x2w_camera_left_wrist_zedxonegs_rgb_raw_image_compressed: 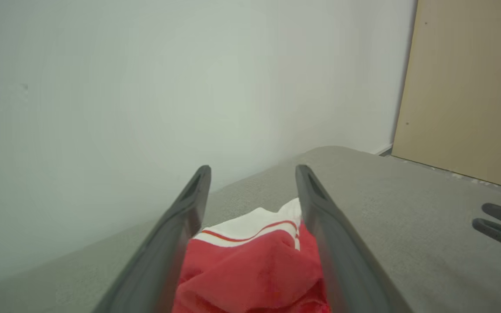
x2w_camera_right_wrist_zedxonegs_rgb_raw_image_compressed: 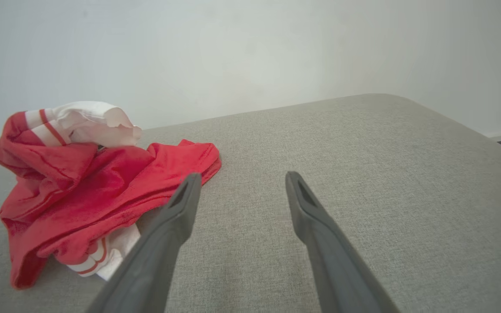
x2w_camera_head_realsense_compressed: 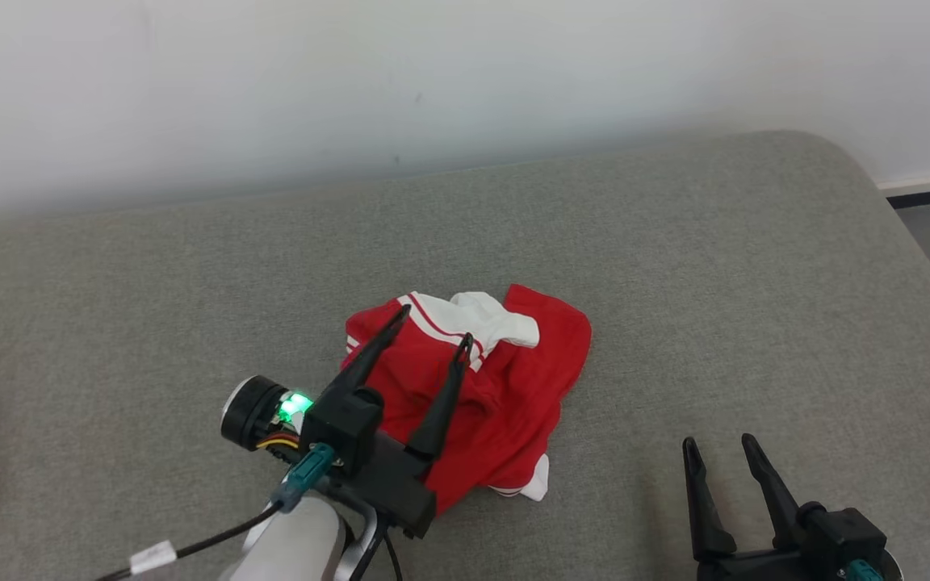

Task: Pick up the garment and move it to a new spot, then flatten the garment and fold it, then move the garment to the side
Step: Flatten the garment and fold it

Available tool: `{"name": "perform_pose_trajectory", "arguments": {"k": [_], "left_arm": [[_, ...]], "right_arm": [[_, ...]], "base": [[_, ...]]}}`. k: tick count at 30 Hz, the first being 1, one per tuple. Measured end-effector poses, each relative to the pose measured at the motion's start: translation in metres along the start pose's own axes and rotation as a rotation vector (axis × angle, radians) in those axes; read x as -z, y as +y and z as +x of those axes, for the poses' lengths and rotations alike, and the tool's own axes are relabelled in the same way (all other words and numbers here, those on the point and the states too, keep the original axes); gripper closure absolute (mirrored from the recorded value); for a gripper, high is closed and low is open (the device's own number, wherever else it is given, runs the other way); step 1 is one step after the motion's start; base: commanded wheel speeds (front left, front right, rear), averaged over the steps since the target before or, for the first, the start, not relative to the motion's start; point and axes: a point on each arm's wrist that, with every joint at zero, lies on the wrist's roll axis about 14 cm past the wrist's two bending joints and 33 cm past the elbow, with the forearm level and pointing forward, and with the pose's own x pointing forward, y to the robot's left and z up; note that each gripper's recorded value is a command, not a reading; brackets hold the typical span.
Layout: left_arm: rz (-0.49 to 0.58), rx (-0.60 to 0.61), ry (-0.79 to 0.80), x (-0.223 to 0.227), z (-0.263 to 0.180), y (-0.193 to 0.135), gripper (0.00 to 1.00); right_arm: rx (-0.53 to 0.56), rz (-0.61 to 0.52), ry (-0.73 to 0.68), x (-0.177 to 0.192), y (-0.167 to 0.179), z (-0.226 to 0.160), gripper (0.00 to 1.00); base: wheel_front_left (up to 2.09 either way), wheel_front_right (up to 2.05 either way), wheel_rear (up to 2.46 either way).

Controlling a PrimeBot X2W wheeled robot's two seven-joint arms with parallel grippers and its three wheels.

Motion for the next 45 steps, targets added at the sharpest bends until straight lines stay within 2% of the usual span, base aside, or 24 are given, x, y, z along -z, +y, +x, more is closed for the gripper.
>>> {"name": "perform_pose_trajectory", "arguments": {"k": [8, 16, 17, 18, 19, 20, 23, 26, 35, 36, 40, 45], "left_arm": [[0.052, 0.149, 0.105, 0.031, 0.022, -0.026, 0.00], [0.090, 0.196, 0.277, 0.073, 0.029, -0.023, 0.00], [0.092, 0.198, 0.287, 0.076, 0.030, -0.023, 0.13], [0.097, 0.202, 0.297, 0.078, 0.031, -0.023, 0.67], [0.103, 0.206, 0.312, 0.080, 0.032, -0.022, 0.94], [0.104, 0.205, 0.318, 0.081, 0.034, -0.021, 1.00], [0.128, 0.199, 0.360, 0.087, 0.035, -0.014, 1.00], [0.124, 0.209, 0.331, 0.079, 0.042, -0.018, 1.00], [0.012, 0.153, 0.024, -0.017, 0.079, -0.015, 1.00], [0.004, 0.130, -0.036, -0.037, 0.079, -0.011, 1.00], [0.000, 0.049, -0.117, -0.065, 0.071, 0.009, 1.00], [-0.025, -0.129, -0.141, -0.070, 0.036, 0.058, 1.00]], "right_arm": [[0.060, 0.017, -0.002, -0.001, -0.018, -0.005, 0.00], [0.108, 0.021, 0.006, 0.001, -0.032, -0.009, 0.00], [0.112, 0.021, 0.005, 0.000, -0.033, -0.009, 0.00], [0.115, 0.021, 0.004, 0.000, -0.034, -0.008, 0.00], [0.118, 0.020, 0.003, 0.000, -0.035, -0.008, 0.00], [0.119, 0.020, 0.003, 0.000, -0.036, -0.008, 0.00], [0.121, 0.020, 0.004, 0.000, -0.036, -0.008, 0.00], [0.119, 0.020, 0.003, 0.000, -0.036, -0.007, 0.00], [0.080, 0.023, 0.008, 0.002, -0.024, 0.000, 0.00], [0.066, 0.021, 0.013, 0.004, -0.020, 0.002, 0.00], [0.028, 0.016, 0.016, 0.005, -0.009, 0.006, 0.00], [-0.024, 0.013, 0.011, 0.004, 0.007, 0.014, 0.00]], "base": [[0.00, 0.00, 0.00], [0.00, 0.00, 0.00], [0.00, 0.00, 0.00], [0.00, 0.00, 0.00], [0.00, 0.00, 0.00], [0.00, 0.00, 0.00], [0.00, 0.00, 0.00], [0.00, 0.00, 0.00], [0.00, 0.00, 0.00], [0.00, 0.00, 0.00], [0.00, 0.00, 0.00], [0.00, 0.00, 0.00]]}}
